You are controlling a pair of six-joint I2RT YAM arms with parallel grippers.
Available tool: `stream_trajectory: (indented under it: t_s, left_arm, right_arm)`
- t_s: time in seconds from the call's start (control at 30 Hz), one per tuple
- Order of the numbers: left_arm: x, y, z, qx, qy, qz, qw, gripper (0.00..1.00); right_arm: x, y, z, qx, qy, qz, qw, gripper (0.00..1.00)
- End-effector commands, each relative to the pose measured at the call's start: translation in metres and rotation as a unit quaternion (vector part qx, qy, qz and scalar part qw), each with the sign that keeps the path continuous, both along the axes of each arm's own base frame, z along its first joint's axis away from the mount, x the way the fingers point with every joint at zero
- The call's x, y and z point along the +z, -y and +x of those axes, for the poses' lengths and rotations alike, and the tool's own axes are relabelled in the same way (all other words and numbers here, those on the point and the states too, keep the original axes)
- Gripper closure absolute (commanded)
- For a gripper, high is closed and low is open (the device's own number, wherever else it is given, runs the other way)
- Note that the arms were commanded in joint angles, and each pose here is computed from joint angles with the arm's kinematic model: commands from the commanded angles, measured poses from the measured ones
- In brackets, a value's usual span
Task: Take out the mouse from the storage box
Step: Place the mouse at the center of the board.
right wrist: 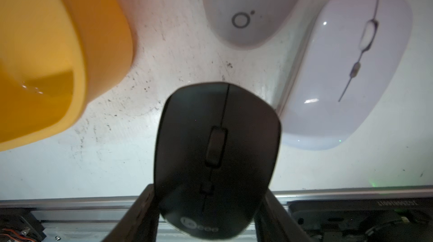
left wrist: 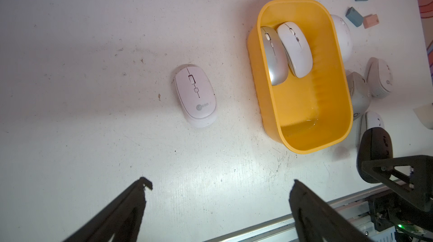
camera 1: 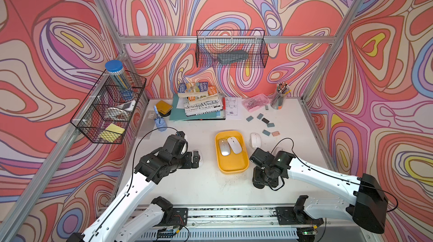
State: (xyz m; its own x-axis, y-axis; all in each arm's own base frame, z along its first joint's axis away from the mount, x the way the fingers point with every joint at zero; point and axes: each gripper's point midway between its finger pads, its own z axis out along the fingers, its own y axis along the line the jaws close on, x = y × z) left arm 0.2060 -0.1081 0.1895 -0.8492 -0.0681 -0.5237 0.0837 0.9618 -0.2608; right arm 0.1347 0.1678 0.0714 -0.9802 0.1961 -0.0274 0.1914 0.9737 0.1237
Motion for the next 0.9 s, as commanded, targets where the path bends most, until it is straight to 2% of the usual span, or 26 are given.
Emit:
stream_trajectory:
  t_s: [0.0,0.3,0.43,0.47,0.57,0.7,0.87]
  left_arm:
    - [0.001,-0.001,-0.001,-0.002,0.008,-0.001,1.0,0.01]
    - [0.0,0.001,0.0,-0.005,0.003,-0.001,1.0,0.01]
    - [-0.001,0.001,0.0,-0.004,0.003,-0.001,1.0,0.01]
    - [-0.001,0.001,0.0,-0.005,0.003,-0.001,1.0,0.01]
    - [-0.002,0.001,0.001,-0.005,0.001,0.001,1.0,0.01]
    - [-0.004,0.002,0.001,-0.006,-0.004,0.002,1.0,0.01]
    - [-0.003,0.002,0.002,-0.005,-0.001,0.003,1.0,0.01]
  right_arm:
    - [-0.012,-0.009,-0.004,-0.004,-0.016,0.018,1.0,0.6]
    - [-0.042,-0.013,-0.009,0.001,-0.042,0.017,0.999,0.57]
    - [-0.041,-0.013,-0.01,0.003,-0.048,0.01,0.999,0.35]
    - [-0.04,-0.012,-0.01,0.005,-0.049,0.005,0.999,0.33]
    - [-0.026,-0.014,-0.006,0.012,-0.029,-0.001,1.0,0.27]
    - [0.0,-0.017,0.004,0.018,0.0,-0.001,1.0,0.26]
    - [0.058,-0.05,0.037,0.055,0.092,0.042,0.993,0.27]
